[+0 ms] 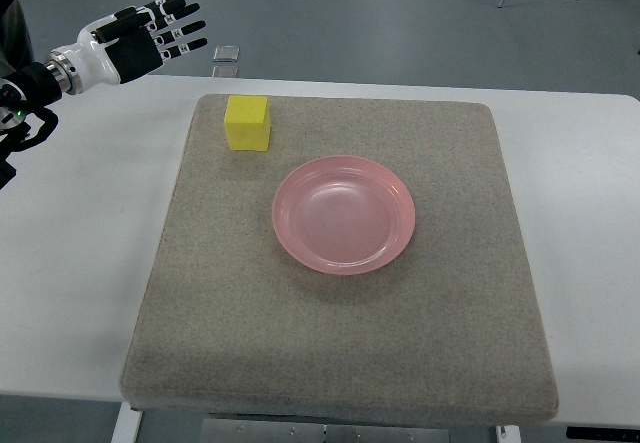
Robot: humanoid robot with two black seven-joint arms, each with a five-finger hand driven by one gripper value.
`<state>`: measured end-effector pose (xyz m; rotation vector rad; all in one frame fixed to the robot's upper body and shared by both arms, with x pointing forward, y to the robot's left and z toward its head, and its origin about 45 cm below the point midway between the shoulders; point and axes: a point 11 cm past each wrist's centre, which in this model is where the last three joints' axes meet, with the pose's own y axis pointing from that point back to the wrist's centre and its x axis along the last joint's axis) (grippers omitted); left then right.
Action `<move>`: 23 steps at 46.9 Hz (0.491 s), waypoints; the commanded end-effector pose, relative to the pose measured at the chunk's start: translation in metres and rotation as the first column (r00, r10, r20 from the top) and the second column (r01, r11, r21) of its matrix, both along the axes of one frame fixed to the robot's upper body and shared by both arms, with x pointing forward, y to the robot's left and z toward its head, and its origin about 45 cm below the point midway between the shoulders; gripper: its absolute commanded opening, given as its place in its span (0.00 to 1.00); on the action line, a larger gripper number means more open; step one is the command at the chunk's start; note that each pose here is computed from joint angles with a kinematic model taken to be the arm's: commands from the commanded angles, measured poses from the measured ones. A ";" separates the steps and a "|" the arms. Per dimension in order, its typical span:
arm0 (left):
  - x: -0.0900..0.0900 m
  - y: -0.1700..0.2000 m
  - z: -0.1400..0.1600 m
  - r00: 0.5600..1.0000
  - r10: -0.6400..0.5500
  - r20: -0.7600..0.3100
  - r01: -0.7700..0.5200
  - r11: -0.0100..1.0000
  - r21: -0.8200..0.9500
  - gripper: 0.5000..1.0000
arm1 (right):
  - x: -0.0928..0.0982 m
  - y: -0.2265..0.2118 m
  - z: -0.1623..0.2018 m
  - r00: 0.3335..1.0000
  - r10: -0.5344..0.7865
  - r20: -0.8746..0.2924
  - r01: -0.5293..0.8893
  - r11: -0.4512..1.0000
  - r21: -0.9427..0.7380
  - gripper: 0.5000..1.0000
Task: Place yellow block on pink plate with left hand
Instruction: 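Move the left hand forward toward the yellow cube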
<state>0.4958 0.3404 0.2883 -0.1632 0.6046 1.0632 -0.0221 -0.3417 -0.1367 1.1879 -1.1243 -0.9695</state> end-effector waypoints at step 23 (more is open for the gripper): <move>0.001 0.016 0.001 0.999 0.044 0.001 -0.044 0.999 0.012 0.99 | 0.000 0.000 0.000 1.000 0.000 0.000 0.000 1.000 -0.001 0.85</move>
